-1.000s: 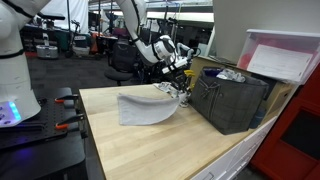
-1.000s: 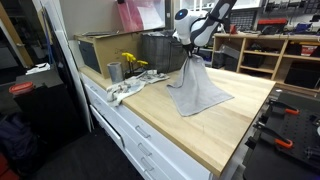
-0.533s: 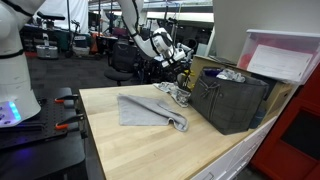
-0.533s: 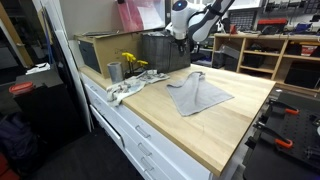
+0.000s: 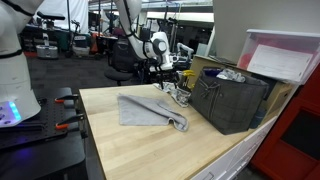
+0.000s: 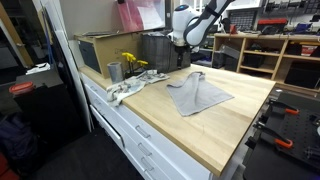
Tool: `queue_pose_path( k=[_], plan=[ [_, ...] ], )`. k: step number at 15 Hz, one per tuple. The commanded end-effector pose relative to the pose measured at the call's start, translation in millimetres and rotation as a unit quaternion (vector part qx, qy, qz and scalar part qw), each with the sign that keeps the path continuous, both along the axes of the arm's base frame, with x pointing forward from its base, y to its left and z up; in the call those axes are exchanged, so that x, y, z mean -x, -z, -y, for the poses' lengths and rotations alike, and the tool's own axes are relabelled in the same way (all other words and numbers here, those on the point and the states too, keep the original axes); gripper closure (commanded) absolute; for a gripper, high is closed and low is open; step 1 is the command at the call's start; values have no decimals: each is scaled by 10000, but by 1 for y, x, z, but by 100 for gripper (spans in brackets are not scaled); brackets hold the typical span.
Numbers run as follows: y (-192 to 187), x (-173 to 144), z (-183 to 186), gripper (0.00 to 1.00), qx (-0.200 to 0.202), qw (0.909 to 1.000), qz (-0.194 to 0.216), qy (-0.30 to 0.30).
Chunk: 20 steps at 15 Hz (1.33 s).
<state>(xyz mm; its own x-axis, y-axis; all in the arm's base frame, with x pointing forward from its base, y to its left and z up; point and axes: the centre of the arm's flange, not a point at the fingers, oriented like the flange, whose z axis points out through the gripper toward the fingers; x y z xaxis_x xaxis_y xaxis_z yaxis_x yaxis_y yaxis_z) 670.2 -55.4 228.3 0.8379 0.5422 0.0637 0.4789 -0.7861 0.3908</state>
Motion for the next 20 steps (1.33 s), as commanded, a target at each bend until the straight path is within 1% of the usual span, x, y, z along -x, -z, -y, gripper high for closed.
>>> queue_pose_path(
  k=[1, 4, 6, 9, 11, 13, 15, 16, 20],
  plan=[
    [34, -9, 22, 0, -333, 9989, -5, 326],
    [70, -15, 27, 0, -648, 9960, -166, 586],
    [89, -19, 20, 0, -867, 9945, -288, 505],
    [101, -29, 4, 0, -997, 9941, -432, 74],
    [105, -31, -6, 0, -1134, 9922, -511, -110],
    [109, -31, -14, 0, -1168, 9912, -560, -258],
    [111, -30, -16, 5, -1160, 9908, -625, -301],
    [113, -28, -14, 2, -1103, 9911, -671, -312],
    [108, -19, -10, 1, -1054, 9909, -802, -248]
  ],
)
